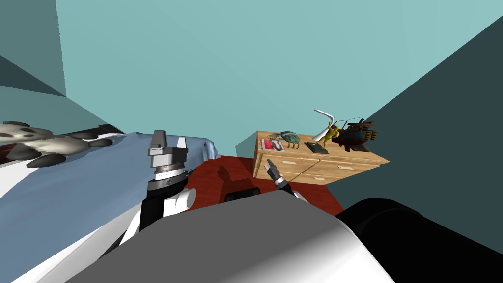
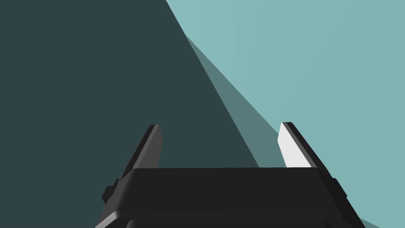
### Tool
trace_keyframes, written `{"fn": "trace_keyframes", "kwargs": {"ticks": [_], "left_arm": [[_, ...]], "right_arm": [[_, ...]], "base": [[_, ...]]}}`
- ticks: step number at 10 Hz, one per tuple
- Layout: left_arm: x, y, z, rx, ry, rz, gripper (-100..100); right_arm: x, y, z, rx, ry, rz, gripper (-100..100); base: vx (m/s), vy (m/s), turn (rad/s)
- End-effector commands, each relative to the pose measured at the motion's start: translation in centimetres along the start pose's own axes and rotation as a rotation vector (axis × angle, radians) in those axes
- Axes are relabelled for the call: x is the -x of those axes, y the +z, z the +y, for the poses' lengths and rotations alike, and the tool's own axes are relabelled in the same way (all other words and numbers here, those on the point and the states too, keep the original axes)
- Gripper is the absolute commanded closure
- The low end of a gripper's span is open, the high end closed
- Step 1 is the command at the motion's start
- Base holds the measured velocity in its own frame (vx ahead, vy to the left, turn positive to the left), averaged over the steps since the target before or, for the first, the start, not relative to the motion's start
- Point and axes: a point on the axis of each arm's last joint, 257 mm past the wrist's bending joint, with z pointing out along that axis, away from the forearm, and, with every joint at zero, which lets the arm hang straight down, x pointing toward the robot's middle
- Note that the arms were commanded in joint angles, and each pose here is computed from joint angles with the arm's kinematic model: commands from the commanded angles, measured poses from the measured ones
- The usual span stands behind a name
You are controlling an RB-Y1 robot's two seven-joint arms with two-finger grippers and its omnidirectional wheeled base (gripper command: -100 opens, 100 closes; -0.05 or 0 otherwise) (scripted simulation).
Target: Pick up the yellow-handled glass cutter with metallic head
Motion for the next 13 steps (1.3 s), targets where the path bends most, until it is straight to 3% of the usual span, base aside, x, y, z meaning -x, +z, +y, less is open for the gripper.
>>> {"fn": "trace_keyframes", "kwargs": {"ticks": [1,4,7,10,13], "left_arm": [[0.0,0.0,0.0,0.0,0.0,0.0,0],[0.0,0.0,0.0,0.0,0.0,0.0,0],[0.0,0.0,0.0,0.0,0.0,0.0,0],[0.0,0.0,0.0,0.0,0.0,0.0,0],[0.0,0.0,0.0,0.0,0.0,0.0,0]], "right_arm": [[-0.2,-2.2,-2.7,-0.067,0.013,0.028,-100],[0.4,-5.1,-6.1,-0.162,-0.002,0.065,-100],[0.7,-9.9,-10.2,-0.286,0.004,0.113,-100],[1.4,-10.7,-11.0,-0.315,-0.014,0.118,-100],[2.5,-16.0,-13.9,-0.436,-0.026,0.172,-100]], "base": [[-0.013,0.126,0.062],[-0.025,0.133,0.034],[0.001,0.132,0.064],[0.01,0.056,0.006],[0.025,0.096,0.083]]}}
